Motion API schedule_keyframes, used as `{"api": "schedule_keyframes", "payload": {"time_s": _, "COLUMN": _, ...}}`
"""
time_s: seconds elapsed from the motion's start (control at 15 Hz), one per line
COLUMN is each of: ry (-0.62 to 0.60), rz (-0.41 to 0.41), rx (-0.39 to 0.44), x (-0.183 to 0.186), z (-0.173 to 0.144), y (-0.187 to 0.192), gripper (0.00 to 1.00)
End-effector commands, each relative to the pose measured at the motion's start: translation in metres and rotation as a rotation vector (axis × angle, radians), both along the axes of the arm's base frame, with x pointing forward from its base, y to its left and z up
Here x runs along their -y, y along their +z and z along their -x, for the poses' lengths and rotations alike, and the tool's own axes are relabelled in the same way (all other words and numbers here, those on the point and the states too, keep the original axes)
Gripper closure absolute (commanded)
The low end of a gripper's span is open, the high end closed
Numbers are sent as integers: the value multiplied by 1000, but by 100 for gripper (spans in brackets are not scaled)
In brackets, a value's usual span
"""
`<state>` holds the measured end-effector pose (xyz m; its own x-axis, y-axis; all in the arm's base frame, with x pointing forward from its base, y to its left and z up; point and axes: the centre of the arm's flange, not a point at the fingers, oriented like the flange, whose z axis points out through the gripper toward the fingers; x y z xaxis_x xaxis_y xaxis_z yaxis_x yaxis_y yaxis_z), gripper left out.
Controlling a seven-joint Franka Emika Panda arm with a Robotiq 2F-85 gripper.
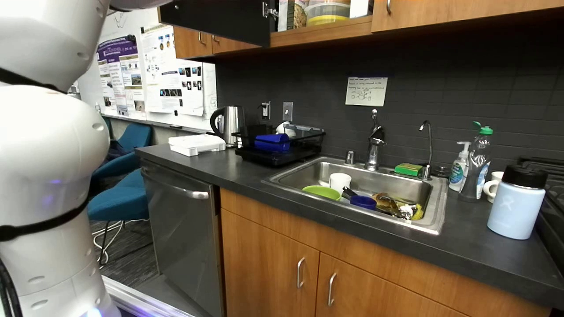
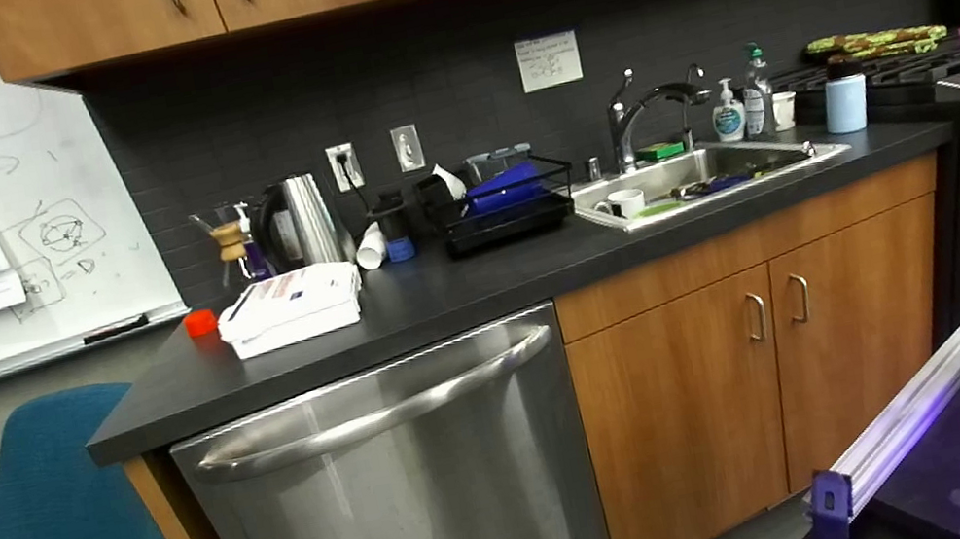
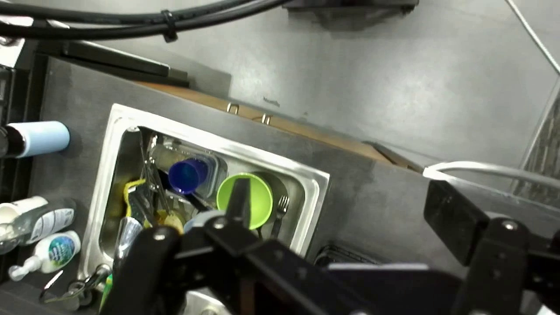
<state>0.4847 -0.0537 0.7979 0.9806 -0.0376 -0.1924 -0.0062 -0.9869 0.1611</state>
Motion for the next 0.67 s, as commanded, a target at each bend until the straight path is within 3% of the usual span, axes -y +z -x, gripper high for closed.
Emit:
{"api": "schedule_keyframes", "payload": {"time_s": 0.0, "ry": 75, "rz": 7, "rx": -159, "x": 10, "z": 35, "y": -72, "gripper": 0}}
{"api": "schedule_keyframes", "payload": {"time_s": 0.13, "ry": 114, "rz": 12, "rx": -223, "x": 14, "z": 32, "y": -86, "gripper": 0}}
{"api": "schedule_keyframes", "payload": {"time_s": 0.27, "ry": 151, "rz": 35, "rx": -213, "x": 19, "z": 28, "y": -96, "gripper": 0}}
{"api": "schedule_keyframes", "payload": {"time_s": 0.33, "ry": 111, "rz": 9, "rx": -212, "x": 13, "z": -17, "y": -38, "gripper": 0}}
{"api": "schedule_keyframes", "payload": {"time_s": 0.6, "ry": 134, "rz": 13, "rx": -233, "x": 16, "z": -25, "y": -47, "gripper": 0}}
